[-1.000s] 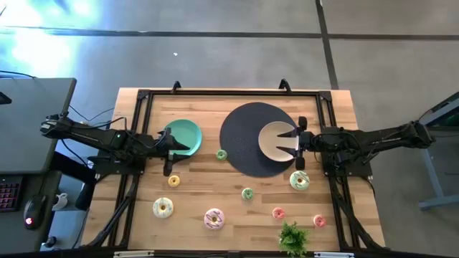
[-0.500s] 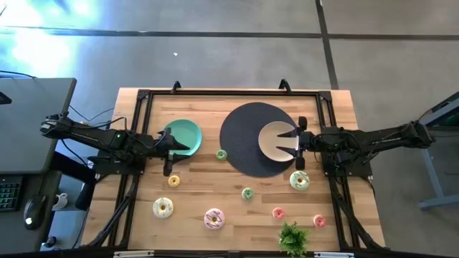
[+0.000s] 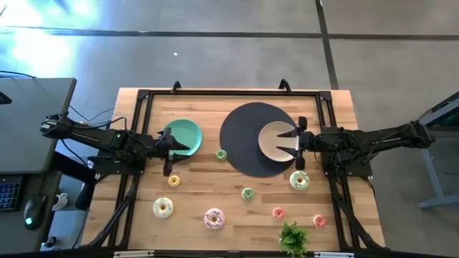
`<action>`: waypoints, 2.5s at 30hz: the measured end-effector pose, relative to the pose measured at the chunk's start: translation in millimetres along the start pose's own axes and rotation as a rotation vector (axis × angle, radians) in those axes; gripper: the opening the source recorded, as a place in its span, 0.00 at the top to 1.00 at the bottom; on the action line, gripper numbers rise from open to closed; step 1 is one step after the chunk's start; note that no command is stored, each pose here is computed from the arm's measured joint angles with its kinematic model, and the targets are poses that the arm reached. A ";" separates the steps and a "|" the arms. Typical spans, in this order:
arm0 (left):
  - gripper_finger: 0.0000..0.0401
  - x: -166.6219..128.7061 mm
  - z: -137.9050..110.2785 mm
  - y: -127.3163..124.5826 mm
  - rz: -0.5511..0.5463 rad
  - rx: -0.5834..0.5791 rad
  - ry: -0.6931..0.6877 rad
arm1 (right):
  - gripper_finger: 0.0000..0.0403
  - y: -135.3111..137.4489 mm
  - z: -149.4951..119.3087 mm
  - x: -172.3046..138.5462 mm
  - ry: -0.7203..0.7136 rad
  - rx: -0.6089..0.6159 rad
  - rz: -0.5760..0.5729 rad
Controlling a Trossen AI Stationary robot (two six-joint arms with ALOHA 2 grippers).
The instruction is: Pick & Place donuts
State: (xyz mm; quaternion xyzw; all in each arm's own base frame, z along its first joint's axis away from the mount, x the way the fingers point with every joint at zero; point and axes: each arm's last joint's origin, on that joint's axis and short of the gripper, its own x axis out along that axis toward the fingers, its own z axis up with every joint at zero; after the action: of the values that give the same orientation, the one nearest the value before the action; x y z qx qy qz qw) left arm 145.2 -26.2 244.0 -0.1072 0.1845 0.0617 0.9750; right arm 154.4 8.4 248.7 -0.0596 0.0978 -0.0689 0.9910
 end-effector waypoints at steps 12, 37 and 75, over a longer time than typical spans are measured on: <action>0.61 0.0 -0.3 0.0 -0.001 0.000 0.002 | 0.51 0.0 -0.1 0.0 0.000 0.000 0.000; 0.61 -0.2 -5.1 -0.7 -0.057 -0.059 0.071 | 0.51 0.0 0.1 0.0 0.000 0.000 0.000; 0.61 -3.9 -24.4 -0.2 -0.153 -0.316 0.360 | 0.51 -14.9 24.9 -6.0 -0.200 -0.001 -0.440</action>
State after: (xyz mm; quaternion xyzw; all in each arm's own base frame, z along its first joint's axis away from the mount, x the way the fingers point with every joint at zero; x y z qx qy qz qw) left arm 133.1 -32.3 223.2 -0.2813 0.3346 -0.0045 0.8994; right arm 151.7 -2.7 276.0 -0.0865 -0.0164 -0.2770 0.9568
